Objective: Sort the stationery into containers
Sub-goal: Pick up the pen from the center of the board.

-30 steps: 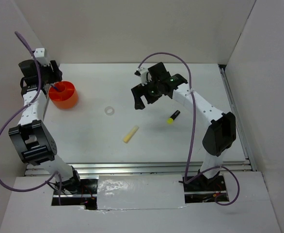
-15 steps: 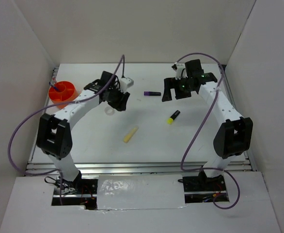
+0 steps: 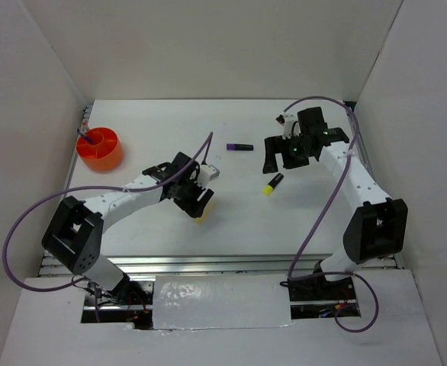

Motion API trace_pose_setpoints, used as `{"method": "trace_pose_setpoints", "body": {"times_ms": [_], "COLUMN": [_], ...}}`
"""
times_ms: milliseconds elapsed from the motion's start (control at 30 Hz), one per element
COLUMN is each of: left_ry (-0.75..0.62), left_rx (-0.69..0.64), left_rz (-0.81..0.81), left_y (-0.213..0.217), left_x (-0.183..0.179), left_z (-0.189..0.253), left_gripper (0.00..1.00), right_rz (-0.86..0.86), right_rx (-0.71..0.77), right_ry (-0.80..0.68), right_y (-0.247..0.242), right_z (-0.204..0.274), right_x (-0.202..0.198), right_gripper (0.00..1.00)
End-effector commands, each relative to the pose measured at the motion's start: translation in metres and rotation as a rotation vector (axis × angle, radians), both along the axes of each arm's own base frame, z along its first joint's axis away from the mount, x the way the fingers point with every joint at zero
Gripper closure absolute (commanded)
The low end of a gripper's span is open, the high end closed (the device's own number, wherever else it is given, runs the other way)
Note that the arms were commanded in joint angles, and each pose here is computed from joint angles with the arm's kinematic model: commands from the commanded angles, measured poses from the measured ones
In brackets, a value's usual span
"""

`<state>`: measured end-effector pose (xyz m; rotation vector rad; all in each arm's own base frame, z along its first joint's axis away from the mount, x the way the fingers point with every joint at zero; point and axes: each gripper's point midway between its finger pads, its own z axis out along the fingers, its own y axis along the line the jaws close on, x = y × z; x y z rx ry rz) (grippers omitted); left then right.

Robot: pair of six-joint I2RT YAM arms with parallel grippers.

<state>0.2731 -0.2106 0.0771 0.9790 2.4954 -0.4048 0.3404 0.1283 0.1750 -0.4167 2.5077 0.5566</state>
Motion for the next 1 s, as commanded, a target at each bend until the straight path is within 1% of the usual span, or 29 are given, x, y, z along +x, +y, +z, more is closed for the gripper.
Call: {"method": "trace_pose_setpoints", "body": {"times_ms": [0,100,367,533,667,800,967], "left_ry": [-0.04,-0.067,-0.053,-0.044,-0.054,-0.069,-0.046], "left_rx": [-0.004,-0.003,0.0,0.001,-0.031,-0.06,-0.061], "left_rz": [0.063,0.085,0.089,0.097,0.108,0.111,0.106], "left_y": [-0.004,-0.005,-0.014,-0.019,-0.03,-0.042,-0.057], "left_x": [-0.012,-0.012,-0.003,0.003,0.012,0.024,0.032], "left_z": [-0.003,-0.006,-0.015,-0.021,-0.017,-0.014,-0.023], "left_gripper": [0.23,0.23,0.23,0.24,0.25,0.26,0.28], "right_rz": [0.002,-0.001,0.03,0.055,0.068,0.076,0.078], "right_rx": [-0.005,-0.013,-0.025,-0.08,-0.127,-0.132,-0.139], "right_ry": [-0.061,-0.066,-0.088,-0.132,-0.168,-0.173,-0.199], "right_y": [-0.001,-0.003,0.003,0.003,0.004,0.006,0.004], "right_z": [0.014,0.013,0.016,0.014,0.011,0.011,0.015], "right_x": [-0.002,-0.004,-0.009,-0.01,-0.014,-0.017,-0.021], "right_gripper": [0.01,0.01,0.0,0.01,0.01,0.01,0.01]}}
